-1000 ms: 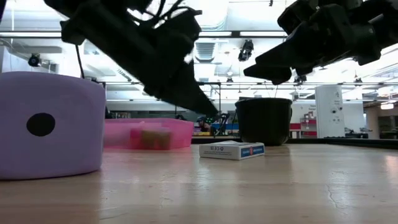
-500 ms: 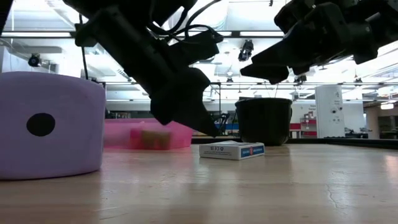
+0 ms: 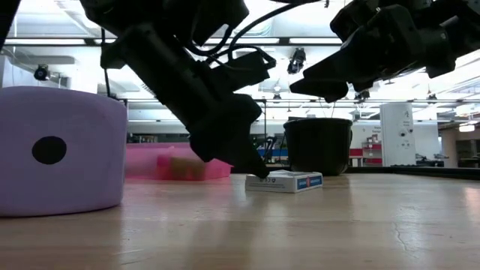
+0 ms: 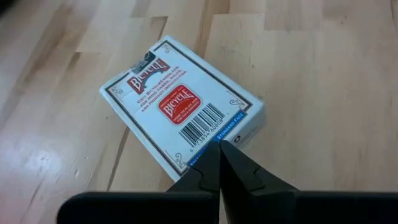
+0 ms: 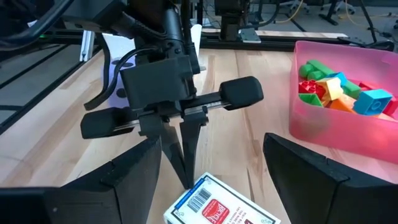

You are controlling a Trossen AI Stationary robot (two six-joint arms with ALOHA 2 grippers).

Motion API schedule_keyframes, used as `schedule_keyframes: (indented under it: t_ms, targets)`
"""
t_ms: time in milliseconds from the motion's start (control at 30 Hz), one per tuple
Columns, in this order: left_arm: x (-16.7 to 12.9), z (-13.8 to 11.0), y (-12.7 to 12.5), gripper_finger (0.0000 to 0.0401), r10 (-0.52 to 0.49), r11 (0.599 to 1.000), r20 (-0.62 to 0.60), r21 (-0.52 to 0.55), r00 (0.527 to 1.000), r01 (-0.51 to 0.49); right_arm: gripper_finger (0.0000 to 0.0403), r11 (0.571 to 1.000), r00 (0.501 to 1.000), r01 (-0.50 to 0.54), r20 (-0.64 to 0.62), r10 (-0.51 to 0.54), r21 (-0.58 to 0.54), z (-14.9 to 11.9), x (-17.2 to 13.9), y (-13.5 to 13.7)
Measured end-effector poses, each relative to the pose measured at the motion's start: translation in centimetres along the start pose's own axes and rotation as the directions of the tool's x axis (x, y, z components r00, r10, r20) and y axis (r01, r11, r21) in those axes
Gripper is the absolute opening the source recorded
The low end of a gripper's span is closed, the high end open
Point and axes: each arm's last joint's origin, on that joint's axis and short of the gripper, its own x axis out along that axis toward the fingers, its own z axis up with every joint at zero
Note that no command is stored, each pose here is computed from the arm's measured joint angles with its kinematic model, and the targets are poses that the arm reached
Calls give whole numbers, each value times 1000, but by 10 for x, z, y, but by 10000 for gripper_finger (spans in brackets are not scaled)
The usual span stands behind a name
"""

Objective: Pick & Place Toys
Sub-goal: Put the white deck of cards into the transparent bin

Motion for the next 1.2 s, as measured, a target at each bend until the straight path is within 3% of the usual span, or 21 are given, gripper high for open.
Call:
schedule_keyframes:
  t_ms: [367, 700, 933, 1200]
  targets:
    - [0, -5, 1, 6, -99, 995, -74, -12, 992, 98, 283, 1000, 1000, 0, -1, 0, 8, 0, 0, 0]
    - [-2, -4, 2, 6, -95, 995, -74, -23, 993, 93, 283, 998, 999, 14, -33, -12, 53, -3, 0, -1]
    - [-19, 15, -5, 6, 10, 999, 29, 48, 1000, -11, 283, 999, 999, 15, -31, -13, 45, -3, 0, -1]
    - [-19, 15, -6, 6, 91, 994, 63, 59, 994, -95, 283, 999, 1000, 14, -28, -13, 45, -3, 0, -1]
